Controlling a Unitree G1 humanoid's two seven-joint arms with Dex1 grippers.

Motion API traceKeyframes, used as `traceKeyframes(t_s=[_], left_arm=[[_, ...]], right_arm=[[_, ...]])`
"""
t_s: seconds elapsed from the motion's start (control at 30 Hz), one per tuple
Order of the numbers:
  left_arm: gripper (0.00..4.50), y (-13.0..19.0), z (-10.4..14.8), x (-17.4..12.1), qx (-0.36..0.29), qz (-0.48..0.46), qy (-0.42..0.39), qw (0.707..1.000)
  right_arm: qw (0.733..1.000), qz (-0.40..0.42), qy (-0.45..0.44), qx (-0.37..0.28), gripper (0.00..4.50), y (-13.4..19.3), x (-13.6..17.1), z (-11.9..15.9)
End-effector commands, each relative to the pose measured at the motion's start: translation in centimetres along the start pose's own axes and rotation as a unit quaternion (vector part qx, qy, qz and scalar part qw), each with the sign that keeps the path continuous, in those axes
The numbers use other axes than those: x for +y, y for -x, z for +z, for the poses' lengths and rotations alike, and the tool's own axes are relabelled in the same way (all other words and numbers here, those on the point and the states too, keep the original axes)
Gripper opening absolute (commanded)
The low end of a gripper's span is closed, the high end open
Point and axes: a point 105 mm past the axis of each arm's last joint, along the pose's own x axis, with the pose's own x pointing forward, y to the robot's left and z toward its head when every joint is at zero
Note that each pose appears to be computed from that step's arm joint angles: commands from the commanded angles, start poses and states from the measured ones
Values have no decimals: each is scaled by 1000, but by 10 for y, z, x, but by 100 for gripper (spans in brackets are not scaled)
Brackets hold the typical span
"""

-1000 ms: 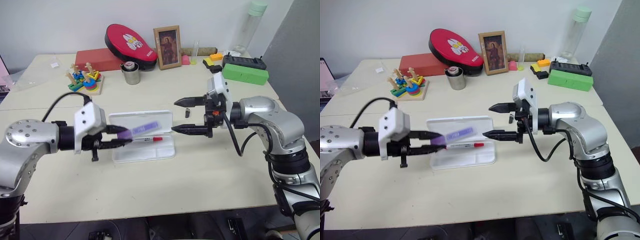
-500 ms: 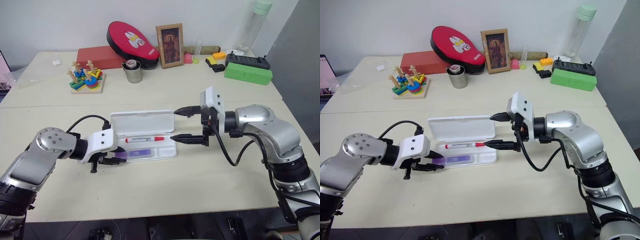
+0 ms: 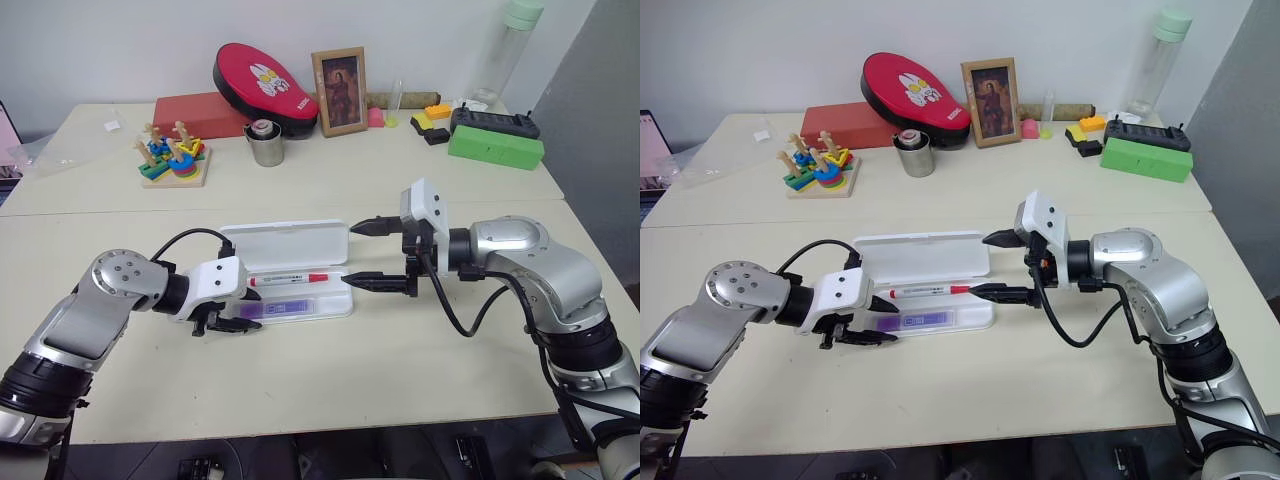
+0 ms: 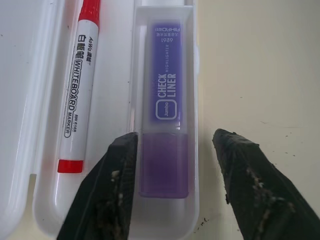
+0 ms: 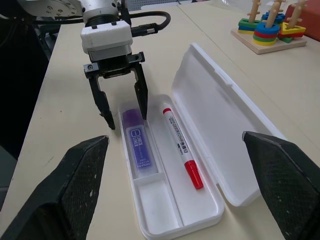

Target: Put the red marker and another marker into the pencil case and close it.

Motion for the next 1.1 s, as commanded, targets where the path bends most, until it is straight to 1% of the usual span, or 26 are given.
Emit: traceKeyframes(t_s=[0.03,0.1,0.13,0.23,0.3,0.37,0.47,0.5,0.6,0.73,0.8,0.87,0.97,1.1], left_arm=[[341,3,21,8,-41,25,-12,999],[365,3,37,16,-90,59,-11,994],[386,3,47,19,-121,73,-7,990],[438,3,83,23,-230,106,21,967],[446,6,107,30,-301,146,39,941],[446,11,120,42,-343,196,57,917],[446,13,131,57,-375,246,77,890],[446,10,134,59,-381,249,84,886],[446,2,140,61,-388,247,91,883],[446,0,148,65,-400,253,92,876],[446,-2,148,67,-396,256,91,877],[450,-4,148,67,-394,258,91,878],[450,-7,147,66,-392,256,90,879],[450,-8,146,66,-389,256,89,881]], right_arm=[[999,-44,-1,-5,450,5,-15,0],[995,-96,-18,15,450,8,-33,-12],[992,-125,-24,28,450,11,-41,-19],[972,-218,-64,52,450,22,-68,-36],[947,-299,-97,73,450,30,-90,-50],[919,-363,-127,89,450,34,-106,-62],[892,-415,-159,81,450,27,-118,-71],[884,-427,-172,78,450,20,-120,-78],[871,-444,-193,80,450,6,-121,-92],[862,-447,-231,59,450,-11,-119,-96],[855,-459,-232,64,450,-14,-121,-99],[849,-469,-230,79,412,-16,-123,-105],[848,-473,-218,95,356,-18,-123,-111],[852,-469,-213,96,252,-19,-123,-111]])
